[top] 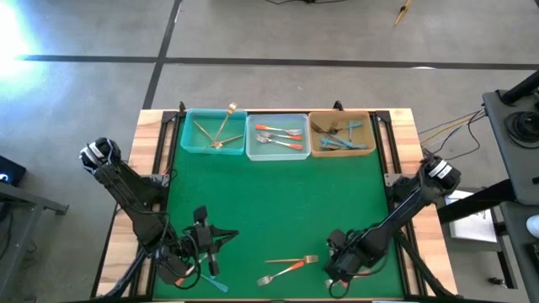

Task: Sort silverware by color (type)
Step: Put the orange fork into the white bin

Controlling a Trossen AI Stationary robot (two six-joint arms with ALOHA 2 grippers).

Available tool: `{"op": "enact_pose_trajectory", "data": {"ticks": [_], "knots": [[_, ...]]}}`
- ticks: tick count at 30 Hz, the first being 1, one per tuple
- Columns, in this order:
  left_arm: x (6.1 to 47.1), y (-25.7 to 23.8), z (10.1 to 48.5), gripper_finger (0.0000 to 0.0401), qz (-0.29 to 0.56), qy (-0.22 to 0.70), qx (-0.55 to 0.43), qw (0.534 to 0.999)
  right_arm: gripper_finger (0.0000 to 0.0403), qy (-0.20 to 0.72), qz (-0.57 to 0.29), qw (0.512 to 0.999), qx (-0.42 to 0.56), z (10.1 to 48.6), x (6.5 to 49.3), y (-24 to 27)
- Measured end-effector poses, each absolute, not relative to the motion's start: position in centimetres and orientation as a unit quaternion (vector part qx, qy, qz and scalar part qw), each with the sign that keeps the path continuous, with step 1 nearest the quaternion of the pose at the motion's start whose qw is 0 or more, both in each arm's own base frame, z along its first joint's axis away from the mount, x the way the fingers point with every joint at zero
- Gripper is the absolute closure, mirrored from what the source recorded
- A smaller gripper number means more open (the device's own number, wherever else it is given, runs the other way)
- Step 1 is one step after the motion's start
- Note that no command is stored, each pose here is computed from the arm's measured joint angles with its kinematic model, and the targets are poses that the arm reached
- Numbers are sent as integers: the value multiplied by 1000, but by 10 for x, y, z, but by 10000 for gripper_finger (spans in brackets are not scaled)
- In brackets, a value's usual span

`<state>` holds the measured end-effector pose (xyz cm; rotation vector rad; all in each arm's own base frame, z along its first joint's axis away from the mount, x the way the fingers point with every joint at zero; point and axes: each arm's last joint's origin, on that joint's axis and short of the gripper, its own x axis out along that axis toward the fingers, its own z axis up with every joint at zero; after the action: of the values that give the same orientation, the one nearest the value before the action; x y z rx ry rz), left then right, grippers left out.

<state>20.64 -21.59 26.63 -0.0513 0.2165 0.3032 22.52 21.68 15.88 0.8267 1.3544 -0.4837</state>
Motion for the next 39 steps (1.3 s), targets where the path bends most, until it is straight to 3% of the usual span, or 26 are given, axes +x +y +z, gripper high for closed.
{"op": "enact_pose_trajectory", "data": {"ticks": [39], "knots": [[206,-215,263,401,153,117,-9,981,300,624,-223,642,387,156,232,228]]}}
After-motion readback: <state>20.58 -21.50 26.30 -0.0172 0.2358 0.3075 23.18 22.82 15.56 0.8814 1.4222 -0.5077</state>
